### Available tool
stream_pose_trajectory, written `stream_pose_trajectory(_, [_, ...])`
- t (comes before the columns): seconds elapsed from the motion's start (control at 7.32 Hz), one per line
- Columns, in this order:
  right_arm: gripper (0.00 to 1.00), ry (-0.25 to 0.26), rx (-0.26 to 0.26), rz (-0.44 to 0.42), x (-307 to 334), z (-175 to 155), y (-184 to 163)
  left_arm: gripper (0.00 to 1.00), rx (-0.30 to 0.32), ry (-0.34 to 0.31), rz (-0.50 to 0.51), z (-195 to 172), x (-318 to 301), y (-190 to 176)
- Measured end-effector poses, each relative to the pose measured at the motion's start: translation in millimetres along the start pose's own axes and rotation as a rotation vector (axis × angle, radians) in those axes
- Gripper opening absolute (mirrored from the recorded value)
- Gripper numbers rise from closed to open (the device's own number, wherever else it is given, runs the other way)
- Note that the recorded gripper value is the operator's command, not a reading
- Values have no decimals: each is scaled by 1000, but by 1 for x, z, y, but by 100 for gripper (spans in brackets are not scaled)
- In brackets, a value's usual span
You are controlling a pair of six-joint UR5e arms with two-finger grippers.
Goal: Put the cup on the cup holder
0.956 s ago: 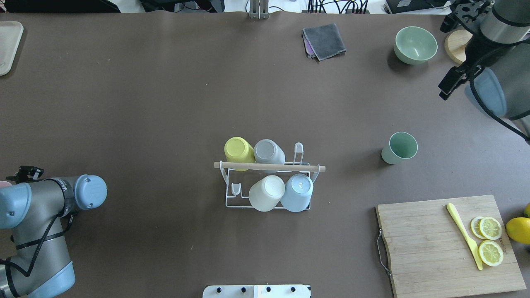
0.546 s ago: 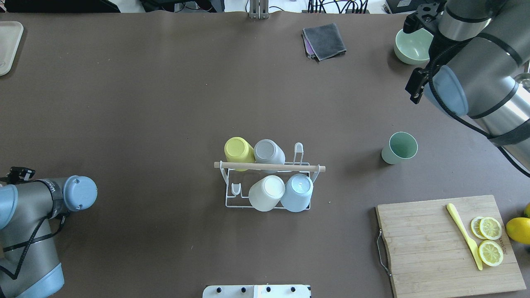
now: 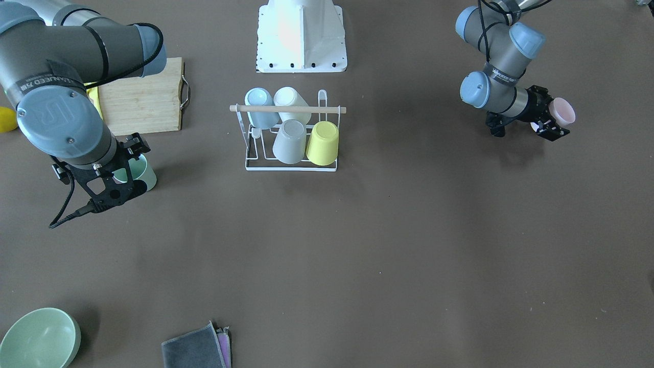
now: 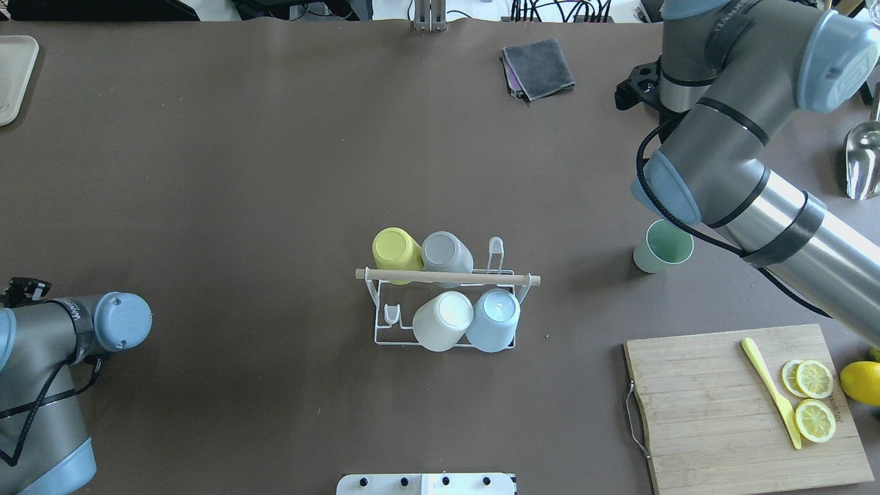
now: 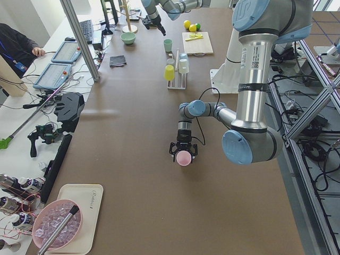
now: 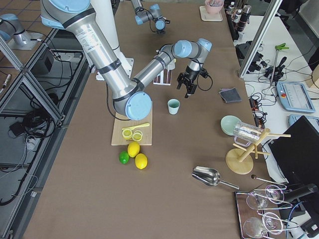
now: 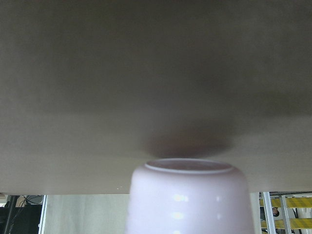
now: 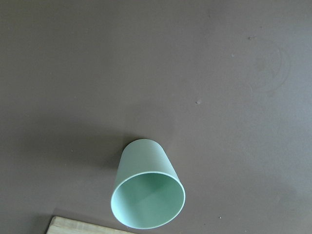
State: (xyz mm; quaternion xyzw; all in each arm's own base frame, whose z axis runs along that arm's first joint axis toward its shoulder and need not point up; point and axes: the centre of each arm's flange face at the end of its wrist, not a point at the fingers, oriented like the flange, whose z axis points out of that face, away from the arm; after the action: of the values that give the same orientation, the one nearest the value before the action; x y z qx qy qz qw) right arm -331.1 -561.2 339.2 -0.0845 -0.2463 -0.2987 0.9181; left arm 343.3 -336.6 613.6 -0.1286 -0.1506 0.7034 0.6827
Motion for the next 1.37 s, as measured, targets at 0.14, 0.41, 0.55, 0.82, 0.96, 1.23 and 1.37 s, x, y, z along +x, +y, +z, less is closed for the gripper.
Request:
stream_pose_trajectory(0.14, [100,4,-32,-11,0,10,-11,97,2,-1,-1,0,0,0])
stream_pose_trajectory(0.41, [100,17,-94,-34,-6,16,-42,97,11,-5,-4,1,0,0])
stream_pose_trajectory(0.55, [100,31,-136,-49,-16,22,-54,97,17,-8,-6,1,0,0])
stream_pose_trajectory(0.82, [100,64,-207,-113,-24,40,-64,97,29,-13,-9,0,-1,-1])
stream_pose_trajectory(0.96, [100,72,-234,-141,-24,47,-66,97,36,-16,-11,0,-2,-1])
stream_pose_trajectory(1.23, [100,68,-304,-168,-30,48,-86,97,45,-19,-16,-1,-3,0])
stream_pose_trajectory(1.37, [100,65,-333,-178,-35,47,-96,97,50,-22,-19,-1,-4,-1])
